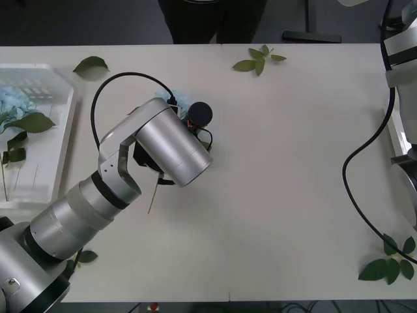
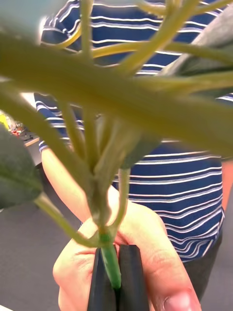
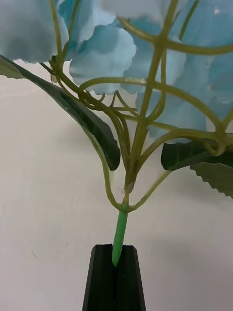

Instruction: Place the red flowers into the right box and the blue flowers into the left box. If a person shows an open palm, hand one flower to the person first, then continue sorting.

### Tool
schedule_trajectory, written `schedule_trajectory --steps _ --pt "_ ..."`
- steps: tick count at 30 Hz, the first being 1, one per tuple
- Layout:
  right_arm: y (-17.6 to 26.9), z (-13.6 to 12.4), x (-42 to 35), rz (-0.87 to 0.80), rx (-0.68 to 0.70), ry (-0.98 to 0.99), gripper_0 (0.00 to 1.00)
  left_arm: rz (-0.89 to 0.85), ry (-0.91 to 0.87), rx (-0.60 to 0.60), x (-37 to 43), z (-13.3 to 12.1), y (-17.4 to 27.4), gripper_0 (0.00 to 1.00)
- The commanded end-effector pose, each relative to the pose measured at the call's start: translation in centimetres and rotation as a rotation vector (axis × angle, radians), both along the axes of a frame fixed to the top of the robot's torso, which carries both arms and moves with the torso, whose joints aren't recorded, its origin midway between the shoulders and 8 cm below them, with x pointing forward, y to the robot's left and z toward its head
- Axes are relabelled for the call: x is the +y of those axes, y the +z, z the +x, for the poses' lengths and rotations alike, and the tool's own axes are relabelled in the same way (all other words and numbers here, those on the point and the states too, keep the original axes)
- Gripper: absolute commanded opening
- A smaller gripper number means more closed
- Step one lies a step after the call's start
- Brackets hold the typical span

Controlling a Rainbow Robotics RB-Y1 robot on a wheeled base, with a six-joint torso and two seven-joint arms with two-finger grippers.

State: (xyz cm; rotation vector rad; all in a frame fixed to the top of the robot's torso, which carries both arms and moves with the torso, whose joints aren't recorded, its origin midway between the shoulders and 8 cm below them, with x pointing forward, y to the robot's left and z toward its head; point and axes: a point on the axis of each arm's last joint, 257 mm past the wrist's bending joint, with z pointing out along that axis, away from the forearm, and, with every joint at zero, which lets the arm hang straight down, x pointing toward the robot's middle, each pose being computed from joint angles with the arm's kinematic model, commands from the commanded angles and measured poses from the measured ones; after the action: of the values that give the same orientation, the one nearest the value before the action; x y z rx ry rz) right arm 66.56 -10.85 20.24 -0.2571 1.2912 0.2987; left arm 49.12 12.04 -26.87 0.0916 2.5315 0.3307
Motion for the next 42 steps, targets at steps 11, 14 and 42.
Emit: schedule_trajectory --steps 11,14,42 --pt "2.9 -1.1 0.8 0.03 -0.045 0.024 1.0 -0.009 -0.042 0.001 -0.9 -0.3 0.0 0.0" --pt "2.9 -1.1 0.8 0.03 -0.045 0.024 1.0 -0.009 -0.042 0.001 -0.9 -0.3 0.0 0.0" --pt "-4.5 -5.5 -2.1 0.016 0.452 0.157 1.0 -0.009 -0.042 0.001 -0.9 -0.3 0.0 0.0"
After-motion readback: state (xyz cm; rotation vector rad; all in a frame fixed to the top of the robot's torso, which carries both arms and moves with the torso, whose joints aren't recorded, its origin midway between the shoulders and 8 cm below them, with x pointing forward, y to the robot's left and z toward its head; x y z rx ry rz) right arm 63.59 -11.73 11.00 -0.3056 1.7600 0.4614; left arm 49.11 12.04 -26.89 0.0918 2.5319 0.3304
